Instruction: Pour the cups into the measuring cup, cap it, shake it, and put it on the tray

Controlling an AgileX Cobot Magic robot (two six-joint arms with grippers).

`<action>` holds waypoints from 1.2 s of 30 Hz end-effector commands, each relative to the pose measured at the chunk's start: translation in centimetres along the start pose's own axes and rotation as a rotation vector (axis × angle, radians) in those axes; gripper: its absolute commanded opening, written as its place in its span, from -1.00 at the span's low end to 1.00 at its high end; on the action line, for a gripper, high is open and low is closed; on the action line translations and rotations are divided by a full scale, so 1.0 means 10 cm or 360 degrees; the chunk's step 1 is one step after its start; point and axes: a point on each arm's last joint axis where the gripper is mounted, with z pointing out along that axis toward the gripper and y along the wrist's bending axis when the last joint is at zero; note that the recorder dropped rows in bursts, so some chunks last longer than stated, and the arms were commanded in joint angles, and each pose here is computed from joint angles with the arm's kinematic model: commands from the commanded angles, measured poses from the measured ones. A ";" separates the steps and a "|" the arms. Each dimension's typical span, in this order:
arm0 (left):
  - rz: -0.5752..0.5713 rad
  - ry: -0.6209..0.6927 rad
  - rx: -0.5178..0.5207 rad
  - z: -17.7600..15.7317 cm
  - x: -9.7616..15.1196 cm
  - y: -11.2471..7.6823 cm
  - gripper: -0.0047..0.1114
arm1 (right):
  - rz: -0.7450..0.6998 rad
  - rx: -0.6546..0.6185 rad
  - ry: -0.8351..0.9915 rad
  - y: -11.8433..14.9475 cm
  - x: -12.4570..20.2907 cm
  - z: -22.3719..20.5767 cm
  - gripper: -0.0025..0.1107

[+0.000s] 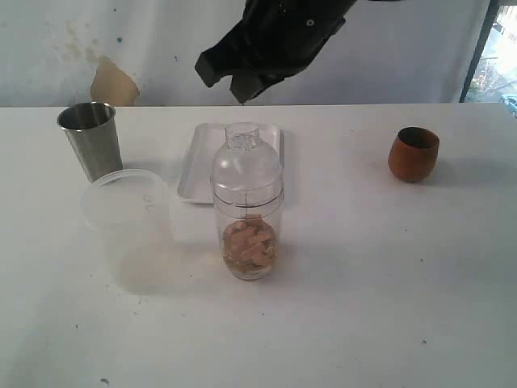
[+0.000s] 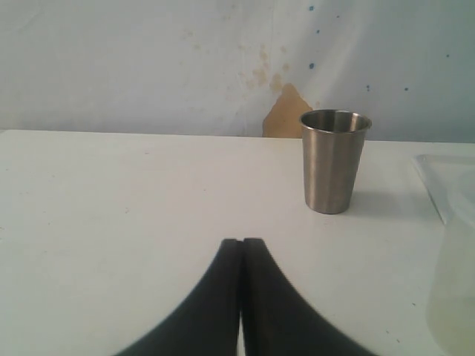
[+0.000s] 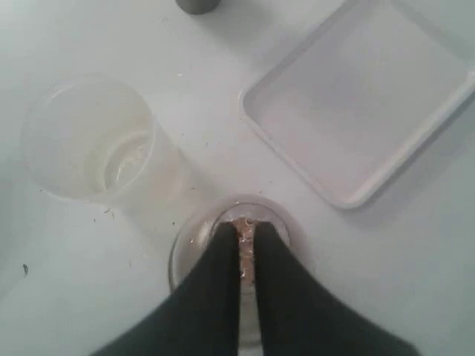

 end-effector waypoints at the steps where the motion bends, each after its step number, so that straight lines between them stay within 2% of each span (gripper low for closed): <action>1: -0.0022 -0.0015 0.0006 0.00 0.01 0.00 -0.92 | -0.0117 -0.0013 0.0019 0.00 0.07 0.08 -0.96; 19: -0.0022 -0.0015 0.0006 0.00 0.01 0.00 -0.92 | -0.0143 -0.0006 0.0089 -0.02 0.36 0.45 -0.96; 30: -0.0022 -0.0015 0.0006 0.00 0.01 0.00 -0.92 | -0.0136 0.0009 -0.0083 0.02 0.27 0.20 -0.96; 36: -0.0022 -0.0015 0.0006 0.00 0.01 0.00 -0.92 | -0.0127 -0.0094 -0.0135 0.08 0.25 0.17 -0.96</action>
